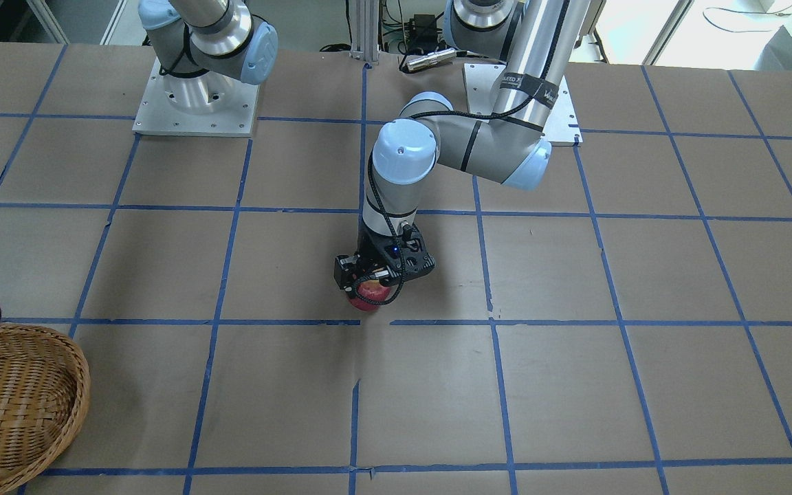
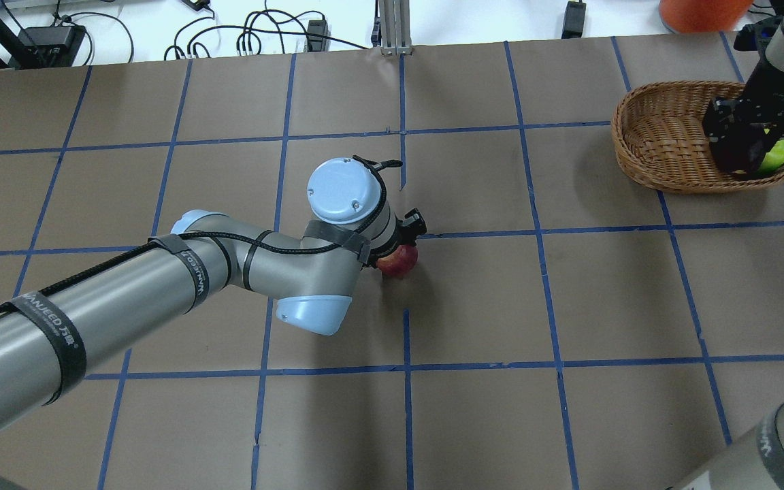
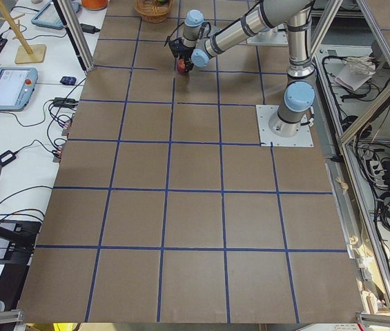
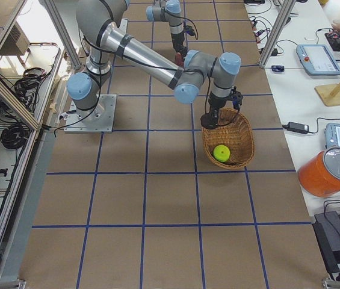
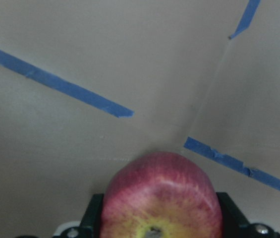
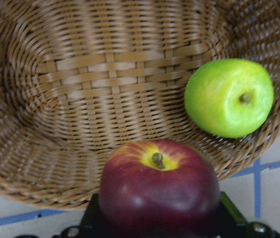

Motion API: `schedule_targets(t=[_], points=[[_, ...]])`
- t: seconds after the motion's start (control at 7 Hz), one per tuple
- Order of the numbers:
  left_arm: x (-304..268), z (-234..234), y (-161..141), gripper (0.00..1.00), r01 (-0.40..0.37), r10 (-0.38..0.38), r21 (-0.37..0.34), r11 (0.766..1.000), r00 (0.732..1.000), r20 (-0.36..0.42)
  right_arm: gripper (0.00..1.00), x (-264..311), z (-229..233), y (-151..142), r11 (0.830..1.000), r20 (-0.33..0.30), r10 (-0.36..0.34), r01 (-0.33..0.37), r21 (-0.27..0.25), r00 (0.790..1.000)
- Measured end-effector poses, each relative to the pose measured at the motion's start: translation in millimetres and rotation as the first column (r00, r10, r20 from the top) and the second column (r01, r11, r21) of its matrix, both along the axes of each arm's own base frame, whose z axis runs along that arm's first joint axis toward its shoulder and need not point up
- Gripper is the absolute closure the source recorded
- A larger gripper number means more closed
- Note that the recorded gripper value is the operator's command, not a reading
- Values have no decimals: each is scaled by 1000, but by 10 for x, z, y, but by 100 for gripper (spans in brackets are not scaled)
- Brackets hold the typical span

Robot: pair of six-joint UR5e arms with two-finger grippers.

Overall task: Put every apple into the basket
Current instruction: 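Release dark red apple into basket while left gripper sets red apple down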

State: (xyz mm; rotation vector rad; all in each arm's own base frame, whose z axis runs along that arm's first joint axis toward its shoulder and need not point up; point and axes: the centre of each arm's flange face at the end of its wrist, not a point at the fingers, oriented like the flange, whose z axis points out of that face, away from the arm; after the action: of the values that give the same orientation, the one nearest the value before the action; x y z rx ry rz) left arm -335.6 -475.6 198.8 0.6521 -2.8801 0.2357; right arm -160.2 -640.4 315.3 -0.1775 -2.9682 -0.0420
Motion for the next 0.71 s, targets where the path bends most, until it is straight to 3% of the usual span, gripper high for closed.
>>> schedule_targets(t=[0.14,0.29,0.43,0.57,0.71], points=[[10,117,-59,0,28,-28,-31,999,1000,-2,90,-164,-42,-147,1000,-21,8,-8,-24,1000],[132,289,-185,0,59,-58,-52,997,998,8,44,-240,-93,-242,999,-28,-10,9,-36,1000],[389,488,-364,0,88,-87,-40,995,996,30,28,-271,-153,-296,998,-26,-42,41,-42,999],[675,745,-491,0,133,-132,-3,991,989,59,0,-280,-192,-323,997,-20,-61,60,-46,998],[987,1071,-530,0,172,-176,56,983,981,83,0,-281,-202,-338,997,-16,-66,65,-49,998]])
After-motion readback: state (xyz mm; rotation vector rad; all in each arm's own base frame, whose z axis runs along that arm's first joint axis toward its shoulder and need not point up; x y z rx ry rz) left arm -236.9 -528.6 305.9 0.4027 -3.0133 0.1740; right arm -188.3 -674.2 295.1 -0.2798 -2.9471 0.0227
